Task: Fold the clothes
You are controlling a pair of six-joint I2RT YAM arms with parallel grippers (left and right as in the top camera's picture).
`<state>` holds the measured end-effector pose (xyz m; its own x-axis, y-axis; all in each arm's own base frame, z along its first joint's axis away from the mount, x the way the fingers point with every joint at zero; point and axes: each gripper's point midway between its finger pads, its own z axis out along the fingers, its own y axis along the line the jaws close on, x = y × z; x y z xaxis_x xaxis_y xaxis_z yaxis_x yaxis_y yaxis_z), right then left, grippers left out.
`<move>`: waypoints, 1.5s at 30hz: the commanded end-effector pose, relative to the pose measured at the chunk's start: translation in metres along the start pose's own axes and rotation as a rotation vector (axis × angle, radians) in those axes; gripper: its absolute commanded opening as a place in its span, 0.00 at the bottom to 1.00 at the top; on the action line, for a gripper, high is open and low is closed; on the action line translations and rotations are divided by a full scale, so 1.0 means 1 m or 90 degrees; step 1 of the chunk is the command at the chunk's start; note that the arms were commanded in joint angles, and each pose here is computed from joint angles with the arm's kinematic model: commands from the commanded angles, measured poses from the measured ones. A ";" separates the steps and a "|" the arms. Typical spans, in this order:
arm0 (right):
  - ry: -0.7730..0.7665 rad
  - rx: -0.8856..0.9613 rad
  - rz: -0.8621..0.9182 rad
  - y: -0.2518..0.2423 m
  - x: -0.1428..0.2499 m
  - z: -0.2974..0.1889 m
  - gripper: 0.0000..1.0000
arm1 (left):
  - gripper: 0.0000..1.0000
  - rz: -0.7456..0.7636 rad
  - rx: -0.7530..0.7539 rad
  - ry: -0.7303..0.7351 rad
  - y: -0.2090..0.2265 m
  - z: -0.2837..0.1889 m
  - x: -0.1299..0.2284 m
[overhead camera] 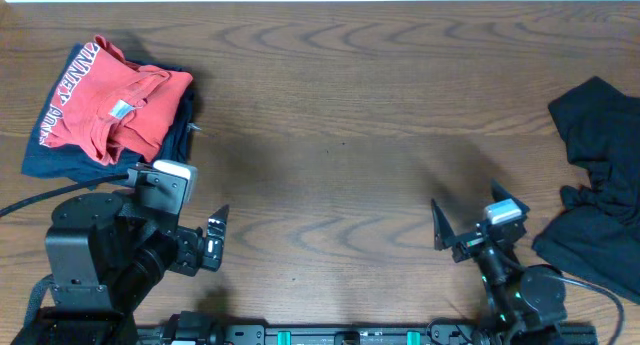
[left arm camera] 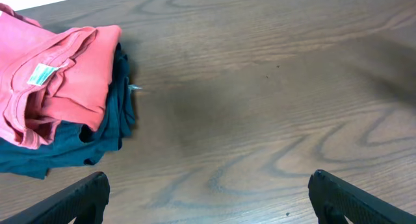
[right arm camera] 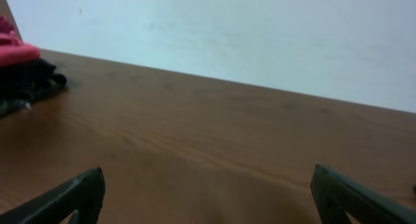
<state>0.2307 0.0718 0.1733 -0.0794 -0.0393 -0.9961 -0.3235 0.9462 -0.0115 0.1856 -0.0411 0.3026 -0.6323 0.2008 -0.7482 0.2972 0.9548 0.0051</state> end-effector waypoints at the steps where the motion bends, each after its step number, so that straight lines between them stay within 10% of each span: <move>1: -0.001 0.000 -0.007 -0.001 0.017 0.006 0.99 | 0.98 0.009 -0.002 -0.008 0.000 -0.003 -0.003; 28: -0.007 -0.006 -0.008 0.001 0.016 0.007 0.99 | 0.98 0.022 -0.020 0.010 0.005 -0.003 0.003; 45: -0.007 -0.006 -0.008 0.001 0.016 0.007 0.99 | 0.98 0.077 -0.095 -0.349 0.010 0.001 -0.009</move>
<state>0.2353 0.0746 0.1574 -0.0689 -0.0367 -0.9969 -0.3327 0.9430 -0.0117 0.1985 -0.0360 0.3207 -0.1537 0.2010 -0.9675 0.2315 0.9592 0.1625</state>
